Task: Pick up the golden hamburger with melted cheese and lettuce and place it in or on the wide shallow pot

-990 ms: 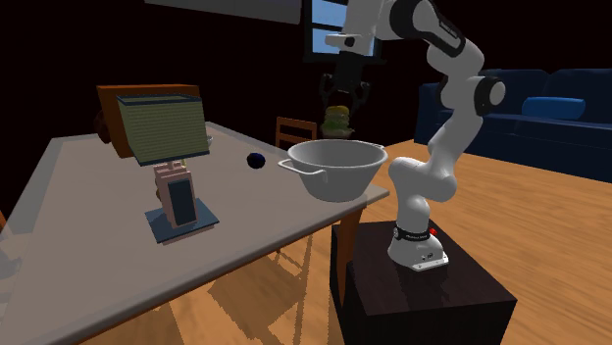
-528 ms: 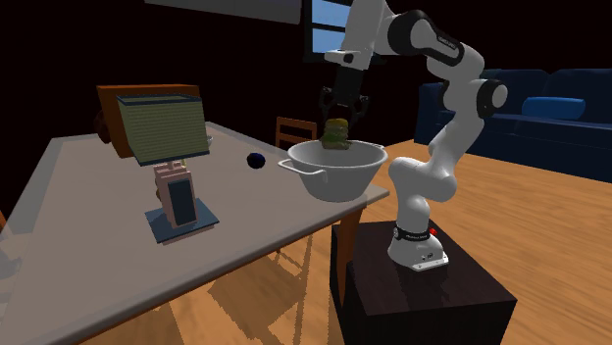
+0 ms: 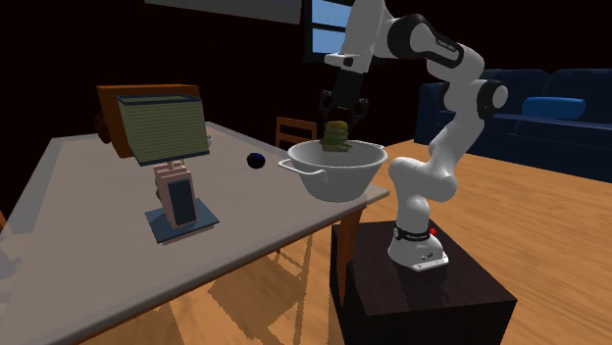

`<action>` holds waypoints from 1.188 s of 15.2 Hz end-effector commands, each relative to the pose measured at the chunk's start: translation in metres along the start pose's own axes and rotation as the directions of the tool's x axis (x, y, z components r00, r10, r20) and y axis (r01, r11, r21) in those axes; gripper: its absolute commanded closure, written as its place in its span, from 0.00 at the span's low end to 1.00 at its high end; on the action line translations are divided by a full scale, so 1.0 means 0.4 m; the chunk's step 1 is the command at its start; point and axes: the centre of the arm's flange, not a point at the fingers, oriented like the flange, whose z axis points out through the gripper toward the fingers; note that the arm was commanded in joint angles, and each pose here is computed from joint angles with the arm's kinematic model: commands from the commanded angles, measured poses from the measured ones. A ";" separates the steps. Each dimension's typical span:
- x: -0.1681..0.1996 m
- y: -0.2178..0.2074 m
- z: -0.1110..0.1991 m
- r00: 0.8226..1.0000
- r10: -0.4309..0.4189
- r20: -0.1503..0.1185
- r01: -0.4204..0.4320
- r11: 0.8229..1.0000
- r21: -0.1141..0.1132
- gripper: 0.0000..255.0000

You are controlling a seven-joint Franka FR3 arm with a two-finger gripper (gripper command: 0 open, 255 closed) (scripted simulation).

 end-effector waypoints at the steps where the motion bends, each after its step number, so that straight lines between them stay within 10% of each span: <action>1: 0.000 0.000 -0.001 1.000 0.000 0.000 0.000 1.000 -0.001 0.00; 18: 0.000 0.000 -0.126 1.000 0.000 0.000 0.000 1.000 -0.001 0.00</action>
